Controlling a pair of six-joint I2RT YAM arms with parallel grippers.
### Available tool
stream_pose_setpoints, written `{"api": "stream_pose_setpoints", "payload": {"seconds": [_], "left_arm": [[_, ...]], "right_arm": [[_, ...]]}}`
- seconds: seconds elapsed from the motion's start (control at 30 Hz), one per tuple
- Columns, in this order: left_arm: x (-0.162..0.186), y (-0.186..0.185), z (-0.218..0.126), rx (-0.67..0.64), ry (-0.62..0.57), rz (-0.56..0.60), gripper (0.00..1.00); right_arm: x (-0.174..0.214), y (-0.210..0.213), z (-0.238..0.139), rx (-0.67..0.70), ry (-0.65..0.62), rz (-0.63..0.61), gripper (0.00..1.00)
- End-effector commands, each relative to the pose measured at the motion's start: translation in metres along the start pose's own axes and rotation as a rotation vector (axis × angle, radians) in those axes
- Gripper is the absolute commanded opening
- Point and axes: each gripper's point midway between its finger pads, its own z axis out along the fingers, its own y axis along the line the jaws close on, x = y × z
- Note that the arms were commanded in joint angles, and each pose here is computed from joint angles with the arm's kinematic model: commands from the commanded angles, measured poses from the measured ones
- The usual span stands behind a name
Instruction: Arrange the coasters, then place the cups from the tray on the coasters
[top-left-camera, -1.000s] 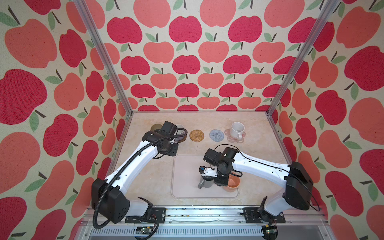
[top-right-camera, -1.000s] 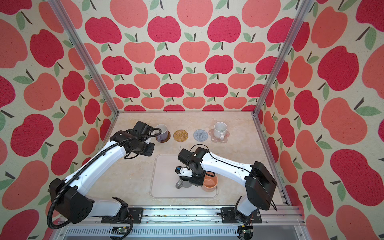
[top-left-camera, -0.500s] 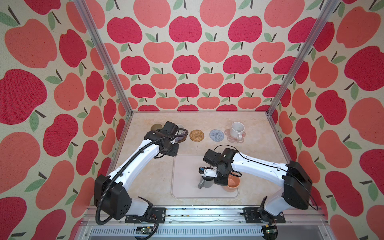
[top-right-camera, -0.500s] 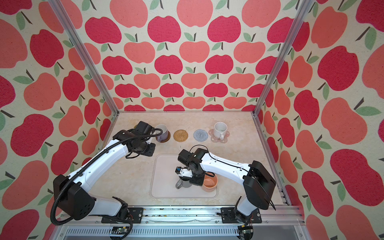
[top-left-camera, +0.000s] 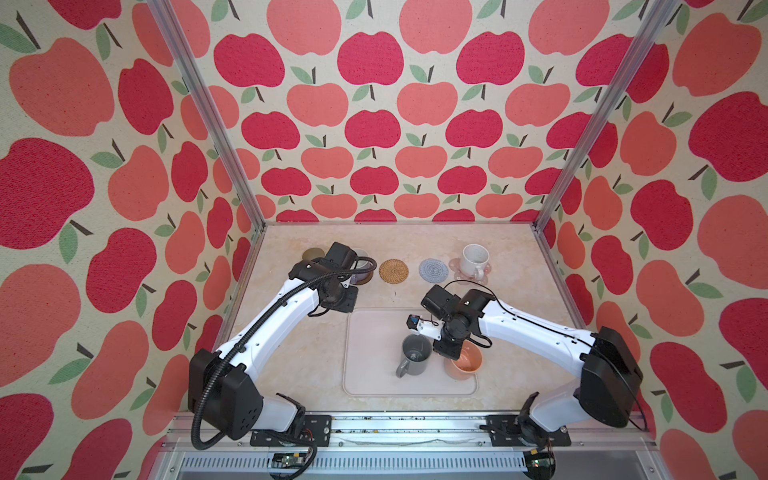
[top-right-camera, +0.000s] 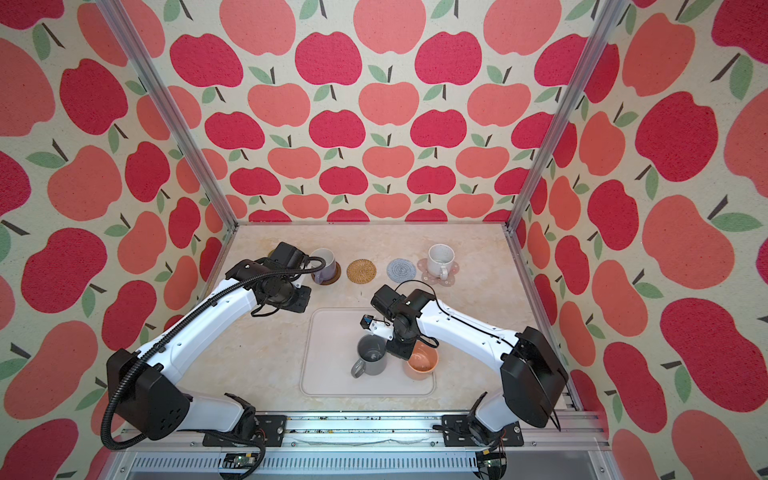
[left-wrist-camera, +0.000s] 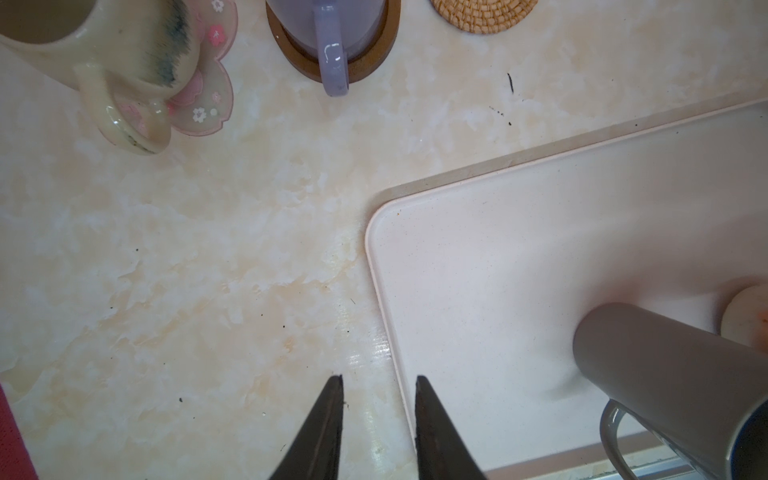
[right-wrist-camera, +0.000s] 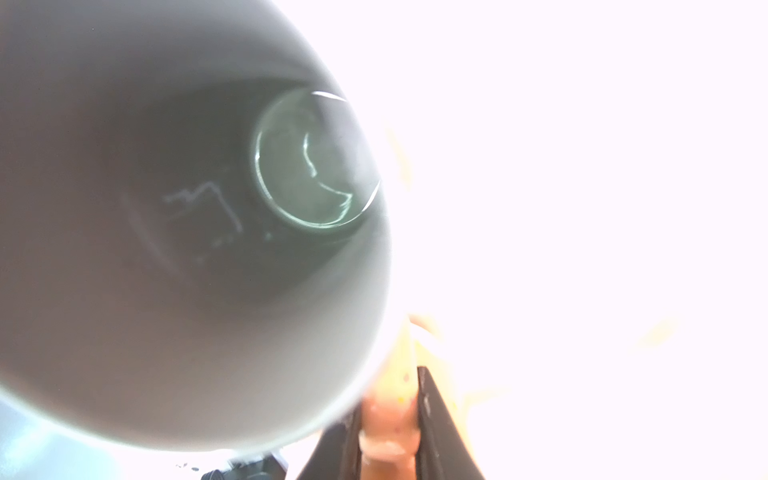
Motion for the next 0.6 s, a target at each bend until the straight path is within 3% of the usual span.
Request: {"api": "stream_pose_setpoints", "payload": {"seconds": [0.0,0.2,0.57], "left_arm": [[-0.001,0.005,-0.004,-0.019,0.001,-0.012,0.32],[0.0,0.005,-0.003,-0.02,0.002,-0.013,0.32],[0.004,0.007,-0.001,-0.02,0.005,-0.017,0.31]], "right_arm": [[-0.006,-0.011,-0.002,0.001,-0.047,0.084,0.17],[-0.008,-0.044,0.003,0.008,-0.05,0.266,0.19],[-0.039,-0.086,0.007,0.051,-0.032,0.418,0.19]]}}
